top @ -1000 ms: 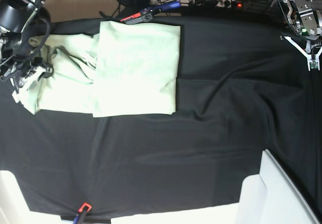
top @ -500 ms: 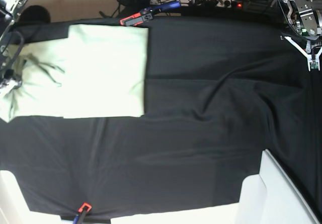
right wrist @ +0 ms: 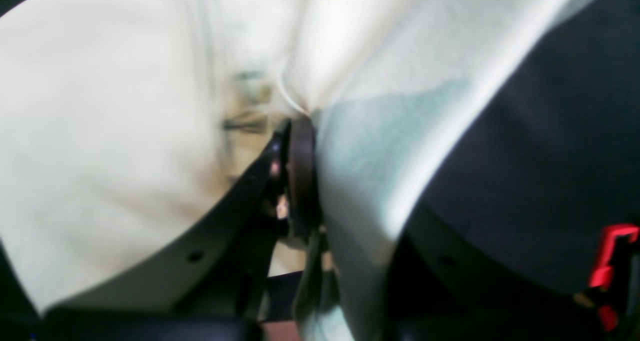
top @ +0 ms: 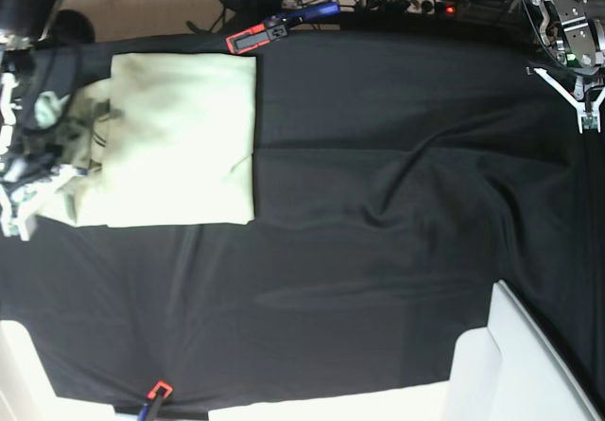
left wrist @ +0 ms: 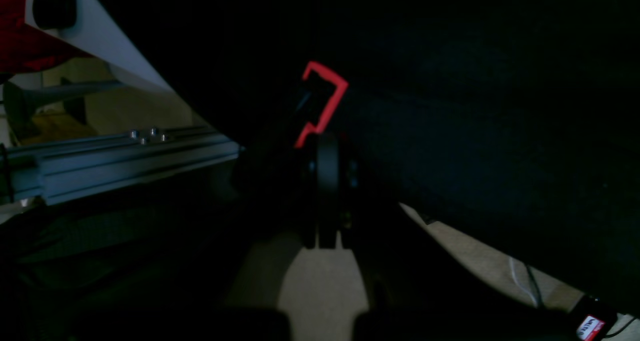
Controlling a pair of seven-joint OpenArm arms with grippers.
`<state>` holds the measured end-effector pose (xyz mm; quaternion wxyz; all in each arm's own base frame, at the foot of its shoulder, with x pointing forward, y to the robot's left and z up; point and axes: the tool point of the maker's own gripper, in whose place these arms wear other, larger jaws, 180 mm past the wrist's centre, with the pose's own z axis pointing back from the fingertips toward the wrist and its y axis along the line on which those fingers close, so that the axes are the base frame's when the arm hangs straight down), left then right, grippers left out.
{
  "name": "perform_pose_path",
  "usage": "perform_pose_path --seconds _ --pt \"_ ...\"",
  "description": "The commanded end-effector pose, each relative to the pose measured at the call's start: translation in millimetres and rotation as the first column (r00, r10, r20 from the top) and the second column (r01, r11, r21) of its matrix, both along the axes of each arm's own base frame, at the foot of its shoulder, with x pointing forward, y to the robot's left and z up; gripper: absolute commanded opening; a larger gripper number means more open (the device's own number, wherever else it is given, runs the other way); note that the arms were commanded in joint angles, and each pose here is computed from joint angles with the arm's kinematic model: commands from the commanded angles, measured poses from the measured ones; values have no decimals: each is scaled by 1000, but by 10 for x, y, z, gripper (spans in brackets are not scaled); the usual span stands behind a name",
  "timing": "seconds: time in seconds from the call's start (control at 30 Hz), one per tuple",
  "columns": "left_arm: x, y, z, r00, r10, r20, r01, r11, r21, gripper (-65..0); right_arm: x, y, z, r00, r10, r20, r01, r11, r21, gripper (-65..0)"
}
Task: Fold the T-shirt properly
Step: 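Drag the whole folded shirt with the right gripper toward its arm base, then flip the folded shirt over with the right gripper, collar side up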
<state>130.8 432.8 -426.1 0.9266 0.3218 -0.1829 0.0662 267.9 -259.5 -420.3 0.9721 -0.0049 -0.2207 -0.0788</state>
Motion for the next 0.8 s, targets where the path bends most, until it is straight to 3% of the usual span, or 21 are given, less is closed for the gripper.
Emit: perform_pose_path --seconds 0.0,0.3,0.77 --pt "55 97 129 1000 -7 19 6 999 44 -650 106 77 124 999 14 46 -14 1000 2 -650" --pt "65 92 128 1000 -6 25 5 999 39 -650 -29 746 85 999 43 4 -44 998 42 -650" --pt "66 90 127 1000 -5 26 4 999 38 -650 26 1265 35 1000 -9 -23 11 997 81 -650"
